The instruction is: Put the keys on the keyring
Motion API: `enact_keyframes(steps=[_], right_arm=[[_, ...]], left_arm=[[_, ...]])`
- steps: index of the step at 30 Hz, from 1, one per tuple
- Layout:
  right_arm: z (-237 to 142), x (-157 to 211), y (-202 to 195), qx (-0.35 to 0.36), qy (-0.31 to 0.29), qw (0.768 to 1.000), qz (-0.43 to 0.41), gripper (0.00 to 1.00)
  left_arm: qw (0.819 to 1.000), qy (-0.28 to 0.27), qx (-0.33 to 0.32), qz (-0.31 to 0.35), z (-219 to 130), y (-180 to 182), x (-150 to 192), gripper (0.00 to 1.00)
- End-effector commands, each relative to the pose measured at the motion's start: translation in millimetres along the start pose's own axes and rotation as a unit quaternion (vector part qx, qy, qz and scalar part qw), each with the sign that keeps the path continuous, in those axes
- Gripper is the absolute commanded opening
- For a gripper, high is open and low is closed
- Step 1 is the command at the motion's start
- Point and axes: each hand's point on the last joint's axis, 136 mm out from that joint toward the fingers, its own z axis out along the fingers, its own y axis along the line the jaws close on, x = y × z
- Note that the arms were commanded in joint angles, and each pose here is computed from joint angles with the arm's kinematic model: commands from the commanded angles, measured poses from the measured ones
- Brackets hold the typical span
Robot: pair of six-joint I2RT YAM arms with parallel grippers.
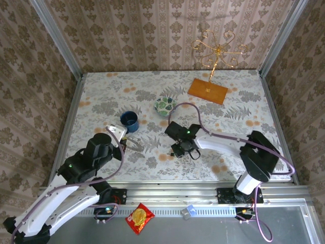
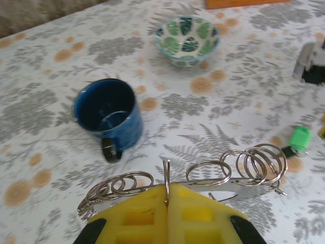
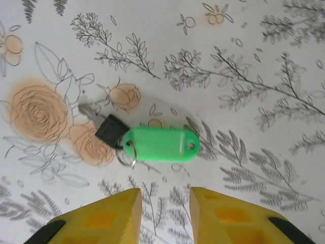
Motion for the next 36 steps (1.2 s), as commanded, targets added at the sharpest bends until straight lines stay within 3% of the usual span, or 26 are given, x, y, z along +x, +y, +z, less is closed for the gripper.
enact_keyframes(steps=[1,10,15,36], right_arm=[[-15.2,-1.9,3.9,-0.034,-0.045,0.997,0.048,0.32],[-17.3,1.6,29.7,-0.114,-0.081,0.974,0.180,0.32],[0.9,2.9,35.9,-0.094,-0.053,0.979,0.171,0.31],[36.0,-5.1,19.0,-0.031,-0.034,0.984,0.173,0.29]], left_arm=[[0.996,-0.023,0.074,0.033,4.3,-26.5,-8.3,0.00],[0.984,-0.017,0.146,0.104,19.2,-56.4,9.2,0.00],[0.982,-0.004,0.153,0.115,26.1,-60.2,15.9,0.00],[0.968,-0.011,0.193,0.162,34.3,-79.5,20.0,0.00]])
